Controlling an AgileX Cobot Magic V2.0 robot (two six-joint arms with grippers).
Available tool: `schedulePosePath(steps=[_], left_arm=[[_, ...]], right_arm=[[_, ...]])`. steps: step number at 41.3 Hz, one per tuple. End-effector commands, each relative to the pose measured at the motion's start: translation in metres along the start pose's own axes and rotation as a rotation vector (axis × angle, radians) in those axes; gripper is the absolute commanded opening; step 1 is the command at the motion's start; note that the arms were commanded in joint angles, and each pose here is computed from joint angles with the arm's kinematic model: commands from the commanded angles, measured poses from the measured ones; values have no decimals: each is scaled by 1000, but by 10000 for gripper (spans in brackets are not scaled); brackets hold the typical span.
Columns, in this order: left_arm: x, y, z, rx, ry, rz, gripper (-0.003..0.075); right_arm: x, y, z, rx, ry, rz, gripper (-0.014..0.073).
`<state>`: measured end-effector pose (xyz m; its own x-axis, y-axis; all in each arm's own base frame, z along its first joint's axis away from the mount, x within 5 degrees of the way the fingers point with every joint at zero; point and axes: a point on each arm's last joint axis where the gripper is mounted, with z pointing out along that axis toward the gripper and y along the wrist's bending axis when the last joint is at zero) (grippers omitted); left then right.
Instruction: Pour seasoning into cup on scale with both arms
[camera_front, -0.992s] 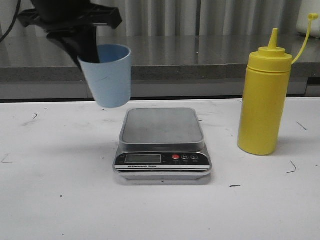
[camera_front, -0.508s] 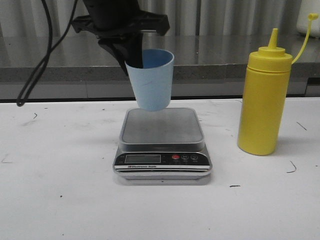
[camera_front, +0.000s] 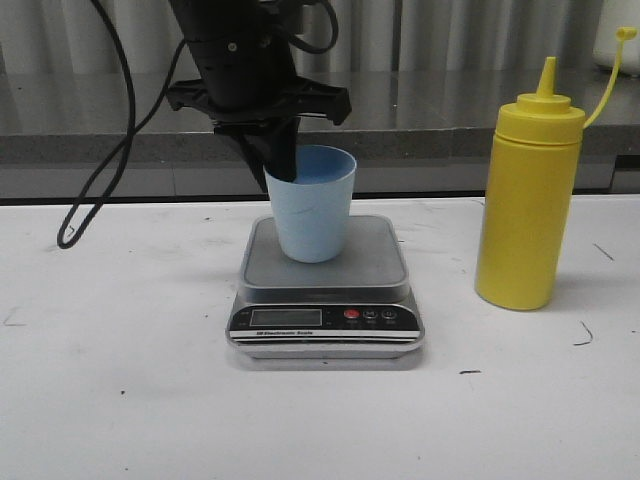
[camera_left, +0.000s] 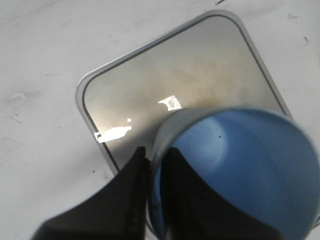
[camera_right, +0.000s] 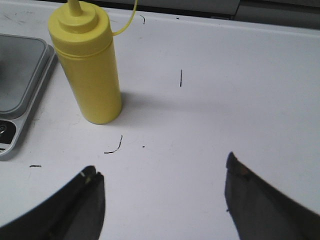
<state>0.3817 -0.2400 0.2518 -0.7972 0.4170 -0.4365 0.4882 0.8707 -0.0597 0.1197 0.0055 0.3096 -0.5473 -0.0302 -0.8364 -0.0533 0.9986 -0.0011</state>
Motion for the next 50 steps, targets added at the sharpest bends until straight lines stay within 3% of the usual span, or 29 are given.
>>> schedulePosePath(steps=[1,6,11,22,36,50], left_arm=[[-13,-7,-34,33,-120,-8,245],[-14,-8,-34,46,-128,-17,359],[-17,-9,-48,48,-172,-16,347],[-5,-8,-126,36,-316,5,346],[70,-1,-194,-1,-448,32,346],[158,4,-227,4,-504,25,346]], right_arm=[[-14,-1,-4,8,-83,-11,528],[-14,-1,-4,8,-83,-11,528],[-14,-1,-4,8,-83,-11,528],[-14,-1,-4,8,-83,-11,528],[-14,-1,-4,8,-83,-11,528],[-14,-1,-4,8,-83,-11,528]])
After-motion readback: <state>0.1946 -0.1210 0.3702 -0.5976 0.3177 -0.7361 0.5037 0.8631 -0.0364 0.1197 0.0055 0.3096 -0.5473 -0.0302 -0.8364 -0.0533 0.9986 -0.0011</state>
